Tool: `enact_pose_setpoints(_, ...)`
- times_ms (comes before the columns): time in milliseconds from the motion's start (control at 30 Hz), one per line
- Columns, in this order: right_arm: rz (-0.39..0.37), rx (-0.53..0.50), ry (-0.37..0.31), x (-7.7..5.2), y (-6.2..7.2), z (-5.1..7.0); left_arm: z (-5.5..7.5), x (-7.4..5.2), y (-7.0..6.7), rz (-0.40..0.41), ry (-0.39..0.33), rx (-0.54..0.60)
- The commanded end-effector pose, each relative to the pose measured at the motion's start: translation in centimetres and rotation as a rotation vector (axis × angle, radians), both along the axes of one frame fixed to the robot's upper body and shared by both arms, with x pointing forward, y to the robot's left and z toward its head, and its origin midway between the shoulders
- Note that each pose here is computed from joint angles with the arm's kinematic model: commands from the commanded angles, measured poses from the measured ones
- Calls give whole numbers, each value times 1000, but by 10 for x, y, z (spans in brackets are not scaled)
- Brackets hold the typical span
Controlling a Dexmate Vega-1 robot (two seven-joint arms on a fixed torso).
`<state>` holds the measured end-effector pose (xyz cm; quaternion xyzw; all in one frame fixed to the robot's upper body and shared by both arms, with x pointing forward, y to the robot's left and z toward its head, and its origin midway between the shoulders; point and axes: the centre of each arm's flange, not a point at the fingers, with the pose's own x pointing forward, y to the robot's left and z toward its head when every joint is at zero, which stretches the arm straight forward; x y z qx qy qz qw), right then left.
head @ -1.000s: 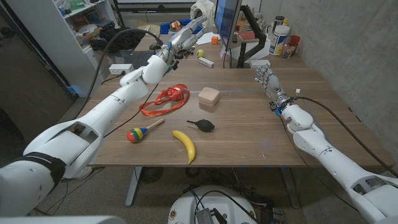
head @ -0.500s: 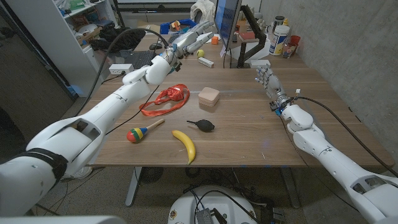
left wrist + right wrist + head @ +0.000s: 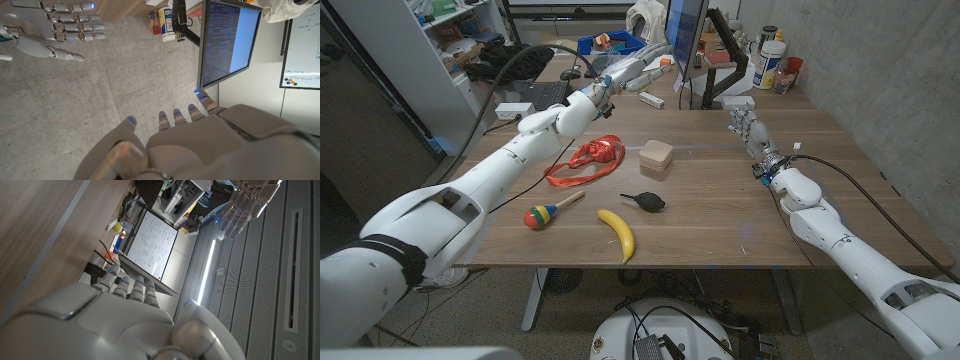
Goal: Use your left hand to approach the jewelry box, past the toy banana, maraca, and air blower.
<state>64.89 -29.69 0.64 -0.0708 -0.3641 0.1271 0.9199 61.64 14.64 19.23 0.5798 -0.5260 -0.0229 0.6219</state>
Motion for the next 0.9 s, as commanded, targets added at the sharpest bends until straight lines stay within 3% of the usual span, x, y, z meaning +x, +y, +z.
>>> enact_pose_setpoints(33,-4,-8,1,3,2,0,-9,9,-3,56,5,94)
enact_pose_setpoints(900,-3,-12,7,6,4,-2,-22,20,-5,121,37,178)
